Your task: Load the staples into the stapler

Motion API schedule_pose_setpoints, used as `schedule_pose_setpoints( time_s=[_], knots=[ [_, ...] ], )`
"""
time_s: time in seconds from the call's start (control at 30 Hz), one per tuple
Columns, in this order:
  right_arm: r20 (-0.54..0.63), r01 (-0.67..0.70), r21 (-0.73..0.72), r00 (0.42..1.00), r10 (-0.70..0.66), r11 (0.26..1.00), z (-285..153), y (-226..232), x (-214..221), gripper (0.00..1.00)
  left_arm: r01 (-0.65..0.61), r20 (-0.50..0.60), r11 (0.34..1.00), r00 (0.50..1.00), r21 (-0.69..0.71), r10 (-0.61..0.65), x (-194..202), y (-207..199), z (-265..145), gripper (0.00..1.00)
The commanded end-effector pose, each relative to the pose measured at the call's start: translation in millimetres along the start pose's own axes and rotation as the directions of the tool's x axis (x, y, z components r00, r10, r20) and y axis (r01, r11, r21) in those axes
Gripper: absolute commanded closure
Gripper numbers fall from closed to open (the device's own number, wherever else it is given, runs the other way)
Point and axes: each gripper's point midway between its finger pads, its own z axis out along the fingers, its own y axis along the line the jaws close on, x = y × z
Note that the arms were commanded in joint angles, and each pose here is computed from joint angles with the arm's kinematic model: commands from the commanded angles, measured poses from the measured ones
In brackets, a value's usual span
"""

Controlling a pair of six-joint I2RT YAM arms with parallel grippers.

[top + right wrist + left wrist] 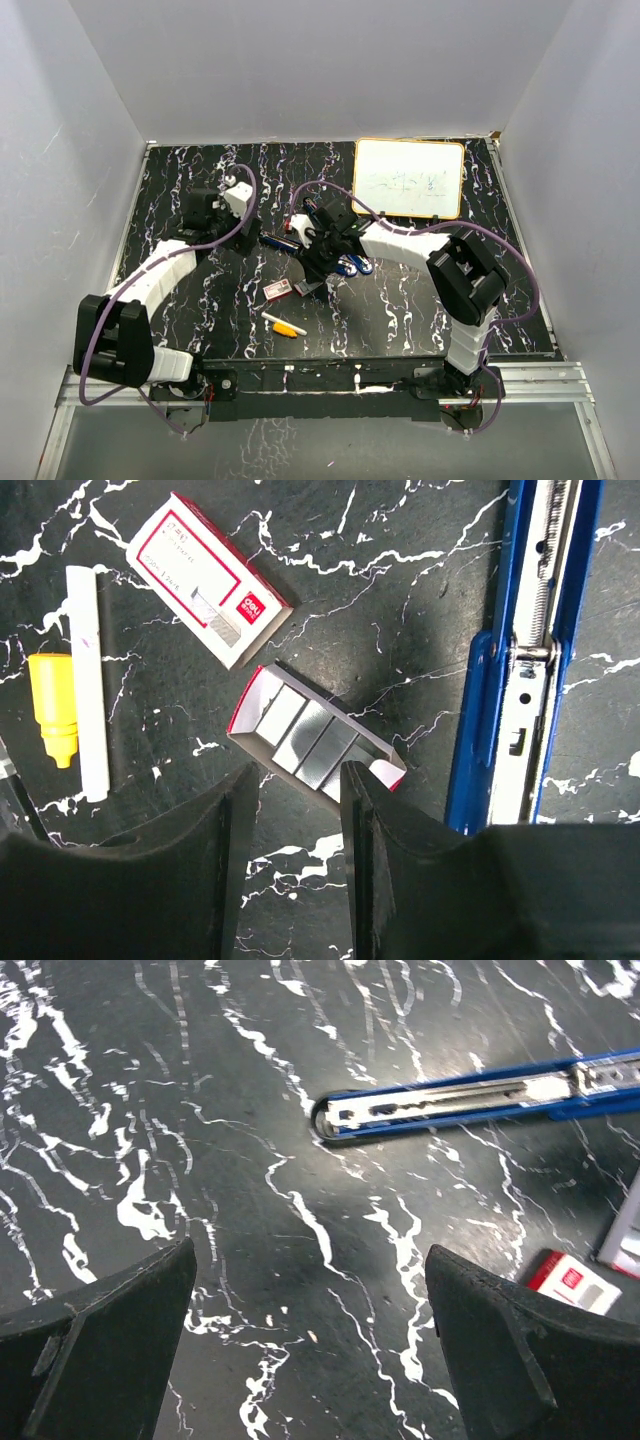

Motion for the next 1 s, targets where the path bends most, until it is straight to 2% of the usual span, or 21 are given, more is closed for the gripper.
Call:
schedule_pose_setpoints(
  time_s=[0.0, 0.5, 0.97],
  knots=[
    [0.066, -0.035, 0.043, 0.997, 0.032, 0.998, -4, 4, -17, 0.59, 0.116, 0.043, 0.988, 0.993, -0.101, -0.112, -22, 31, -6, 0.04],
    [0.025, -0.100, 0.213, 0.995, 0.097, 0.972, 1, -13, -8, 0.69, 0.117, 0.029, 0.985, 0.993, -0.125, -0.114, -11, 40, -5, 0.03],
    [0.002, -0.092, 0.225, 0.996, 0.093, 0.970, 5, -16, -4, 0.73, 0.104, 0.026, 0.987, 0.994, -0.121, -0.102, -7, 39, -4, 0.03]
  ],
)
